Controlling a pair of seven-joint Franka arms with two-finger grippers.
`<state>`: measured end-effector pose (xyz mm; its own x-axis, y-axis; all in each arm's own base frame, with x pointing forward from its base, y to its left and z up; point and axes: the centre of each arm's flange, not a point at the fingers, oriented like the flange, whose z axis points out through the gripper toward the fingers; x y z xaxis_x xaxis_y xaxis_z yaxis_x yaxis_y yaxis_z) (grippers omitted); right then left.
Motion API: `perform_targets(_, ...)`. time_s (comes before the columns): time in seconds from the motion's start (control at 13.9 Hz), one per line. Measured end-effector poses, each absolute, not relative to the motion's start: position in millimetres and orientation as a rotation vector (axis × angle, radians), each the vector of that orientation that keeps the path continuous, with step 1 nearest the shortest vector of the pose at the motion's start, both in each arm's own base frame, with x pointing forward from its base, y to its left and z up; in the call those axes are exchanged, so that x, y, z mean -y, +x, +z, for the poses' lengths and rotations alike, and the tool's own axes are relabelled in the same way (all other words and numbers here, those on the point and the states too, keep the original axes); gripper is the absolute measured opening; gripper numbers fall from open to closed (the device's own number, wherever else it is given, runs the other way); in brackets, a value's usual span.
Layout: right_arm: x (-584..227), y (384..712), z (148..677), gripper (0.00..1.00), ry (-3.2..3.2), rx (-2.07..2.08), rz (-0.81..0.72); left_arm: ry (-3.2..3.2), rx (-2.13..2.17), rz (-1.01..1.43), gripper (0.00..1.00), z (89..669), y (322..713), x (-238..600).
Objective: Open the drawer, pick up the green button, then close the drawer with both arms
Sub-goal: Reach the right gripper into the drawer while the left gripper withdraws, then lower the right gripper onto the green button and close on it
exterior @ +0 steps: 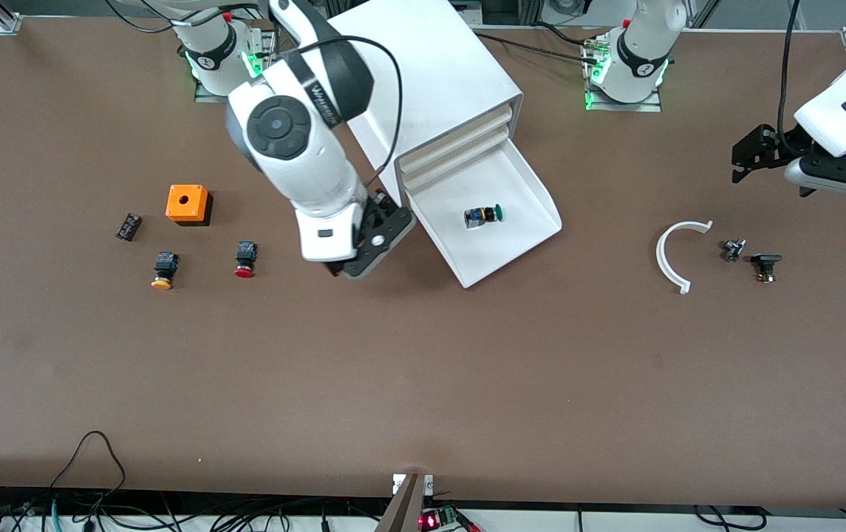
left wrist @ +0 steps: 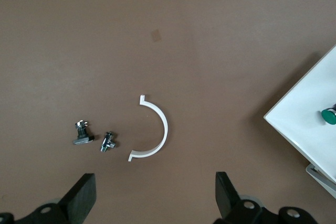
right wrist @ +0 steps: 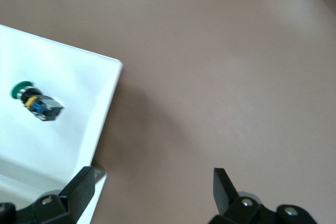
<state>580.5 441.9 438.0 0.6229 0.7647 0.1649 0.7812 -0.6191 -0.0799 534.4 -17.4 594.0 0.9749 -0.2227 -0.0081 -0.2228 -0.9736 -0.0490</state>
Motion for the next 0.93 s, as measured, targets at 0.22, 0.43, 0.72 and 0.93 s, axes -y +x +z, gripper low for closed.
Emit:
perform_targets(0.22,-488,558,412,1.0,-2.575,1.494,-0.214,-3.077,-0.311,0.016,1.0,592,535,9)
perform_targets(0.43,-533,539,392,1.0,-2.478,1.584,-0.359,-3.079,-0.303,0.022,1.0,589,536,8)
perform_targets(0.72,-564,526,365,1.0,-2.43,1.63,-0.415,-3.113,-0.258,0.025,1.0,587,537,-2)
perform_targets(0.93,-575,512,353,1.0,-2.417,1.733,-0.363,-3.123,-0.252,0.023,1.0,587,537,-3)
